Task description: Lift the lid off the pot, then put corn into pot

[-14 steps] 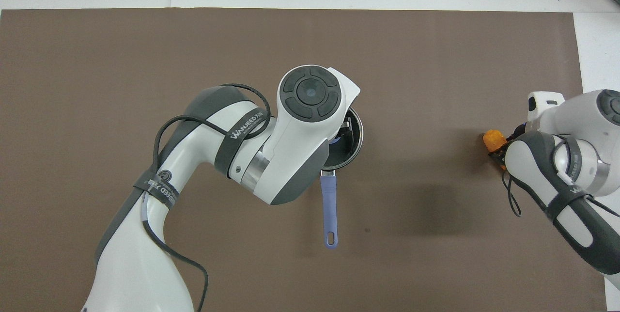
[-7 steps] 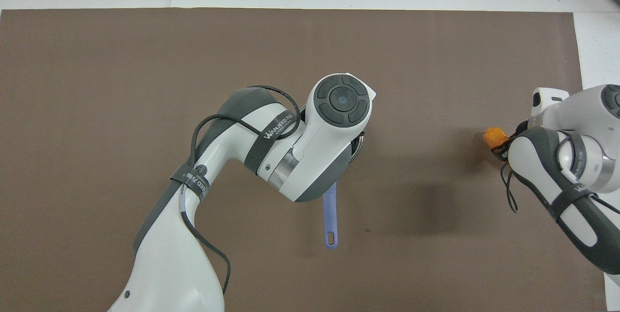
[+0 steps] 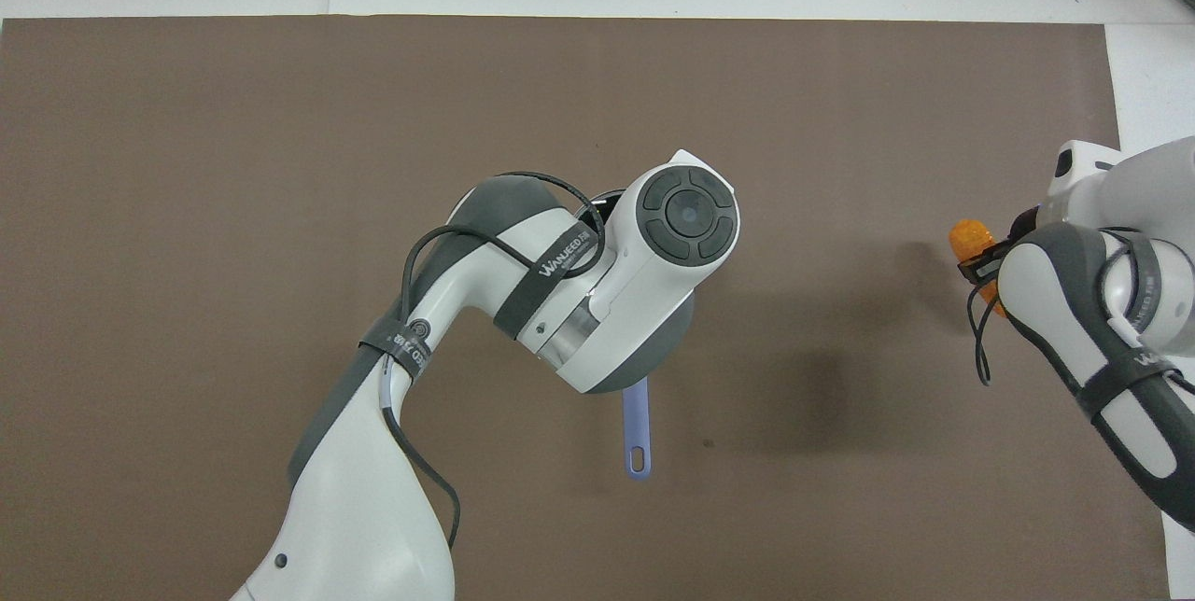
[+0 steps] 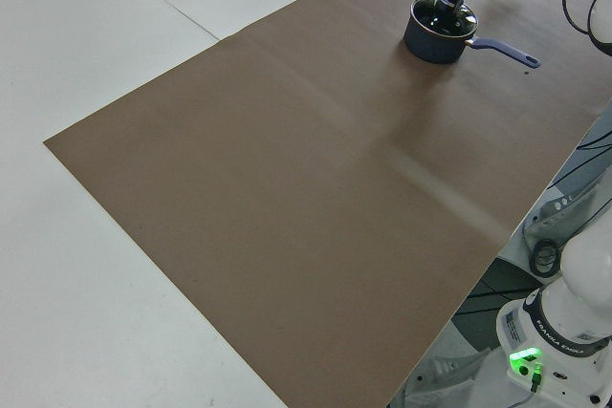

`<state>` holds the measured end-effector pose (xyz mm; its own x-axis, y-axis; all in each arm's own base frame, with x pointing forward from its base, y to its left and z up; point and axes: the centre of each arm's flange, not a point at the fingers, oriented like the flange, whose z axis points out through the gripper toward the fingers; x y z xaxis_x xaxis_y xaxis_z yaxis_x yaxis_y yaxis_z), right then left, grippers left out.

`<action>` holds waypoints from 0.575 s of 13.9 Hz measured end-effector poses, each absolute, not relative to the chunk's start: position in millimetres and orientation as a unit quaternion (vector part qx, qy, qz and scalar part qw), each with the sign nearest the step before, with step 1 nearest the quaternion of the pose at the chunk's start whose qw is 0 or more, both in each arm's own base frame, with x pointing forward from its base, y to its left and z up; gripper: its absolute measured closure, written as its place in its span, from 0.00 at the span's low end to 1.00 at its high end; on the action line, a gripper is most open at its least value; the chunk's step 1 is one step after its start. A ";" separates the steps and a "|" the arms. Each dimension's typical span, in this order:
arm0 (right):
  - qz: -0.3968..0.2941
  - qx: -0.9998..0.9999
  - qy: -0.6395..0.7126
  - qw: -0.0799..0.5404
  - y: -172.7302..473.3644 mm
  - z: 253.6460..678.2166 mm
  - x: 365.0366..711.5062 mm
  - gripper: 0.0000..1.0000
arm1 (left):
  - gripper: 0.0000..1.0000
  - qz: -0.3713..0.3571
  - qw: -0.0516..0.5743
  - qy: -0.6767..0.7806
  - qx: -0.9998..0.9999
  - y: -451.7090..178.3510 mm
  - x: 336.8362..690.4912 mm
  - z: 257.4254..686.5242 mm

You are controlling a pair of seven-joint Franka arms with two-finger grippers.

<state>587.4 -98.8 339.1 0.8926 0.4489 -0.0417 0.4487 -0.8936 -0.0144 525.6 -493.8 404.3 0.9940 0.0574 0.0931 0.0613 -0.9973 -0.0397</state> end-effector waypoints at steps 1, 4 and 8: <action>0.023 -0.974 -0.226 0.003 -96.2 341.3 587.7 0.64 | 0.00 -0.052 0.023 -0.029 -0.998 -492.5 527.7 405.1; 0.024 -0.975 -0.222 0.004 -93.2 342.8 587.5 0.64 | 0.07 -0.059 0.018 -0.029 -0.998 -493.2 529.7 407.1; 0.025 -0.975 -0.222 0.004 -93.2 342.7 587.4 0.64 | 0.35 -0.067 0.007 -0.024 -0.997 -499.6 528.0 408.5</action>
